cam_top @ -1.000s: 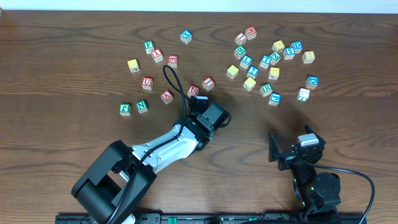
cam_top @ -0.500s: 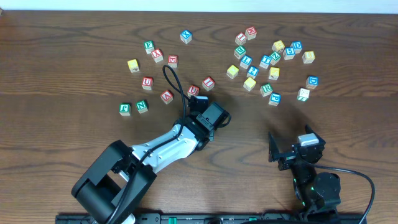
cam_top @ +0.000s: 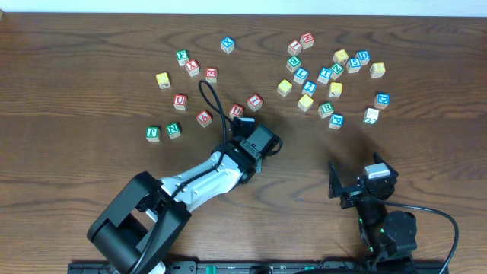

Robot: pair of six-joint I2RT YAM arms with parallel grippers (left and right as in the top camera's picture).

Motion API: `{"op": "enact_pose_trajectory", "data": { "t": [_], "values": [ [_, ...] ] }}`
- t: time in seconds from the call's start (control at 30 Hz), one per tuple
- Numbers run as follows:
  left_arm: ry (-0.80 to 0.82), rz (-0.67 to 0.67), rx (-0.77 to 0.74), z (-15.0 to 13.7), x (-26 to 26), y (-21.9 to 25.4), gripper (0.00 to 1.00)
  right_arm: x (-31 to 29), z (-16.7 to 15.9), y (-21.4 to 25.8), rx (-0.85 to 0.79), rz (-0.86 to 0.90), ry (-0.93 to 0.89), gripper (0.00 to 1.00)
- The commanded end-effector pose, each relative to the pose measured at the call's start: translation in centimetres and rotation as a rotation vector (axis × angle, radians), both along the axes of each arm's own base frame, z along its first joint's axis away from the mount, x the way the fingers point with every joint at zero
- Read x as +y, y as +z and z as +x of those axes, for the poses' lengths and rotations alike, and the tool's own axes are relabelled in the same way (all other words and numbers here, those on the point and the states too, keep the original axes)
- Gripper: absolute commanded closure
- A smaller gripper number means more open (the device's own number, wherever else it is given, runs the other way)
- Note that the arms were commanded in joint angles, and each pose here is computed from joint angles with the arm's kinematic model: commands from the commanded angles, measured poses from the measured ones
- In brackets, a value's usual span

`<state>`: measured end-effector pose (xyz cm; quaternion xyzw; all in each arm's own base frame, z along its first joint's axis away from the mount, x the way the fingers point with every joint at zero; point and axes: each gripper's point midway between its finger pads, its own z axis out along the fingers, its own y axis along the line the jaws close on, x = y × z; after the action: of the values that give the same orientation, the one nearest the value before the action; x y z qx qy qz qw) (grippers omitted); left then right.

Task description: Spell out CORL

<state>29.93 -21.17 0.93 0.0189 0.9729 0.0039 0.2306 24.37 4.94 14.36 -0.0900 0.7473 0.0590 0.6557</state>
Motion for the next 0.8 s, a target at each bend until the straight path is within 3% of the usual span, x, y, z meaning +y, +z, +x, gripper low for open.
{"op": "enact_pose_trajectory", "data": {
  "t": [0.0,0.37,0.5,0.77],
  "values": [
    [-0.018,-0.007,0.074,-1.39,0.12,-1.46,0.92,-0.25,0.02,-0.06,0.002,0.003,-0.011,0.01],
    [-0.020,-0.010,0.077,-1.43,0.06,-1.47,0.91,-0.25,0.02,-0.06,0.002,0.003,-0.011,0.01],
    [-0.020,-0.010,0.076,-1.43,0.06,-1.47,0.71,-0.25,0.02,-0.06,0.002,0.003,-0.011,0.01],
    [-0.027,-0.007,0.076,-1.41,0.05,-1.47,0.67,-0.25,0.02,-0.06,0.002,0.003,-0.011,0.01]
  ]
}}
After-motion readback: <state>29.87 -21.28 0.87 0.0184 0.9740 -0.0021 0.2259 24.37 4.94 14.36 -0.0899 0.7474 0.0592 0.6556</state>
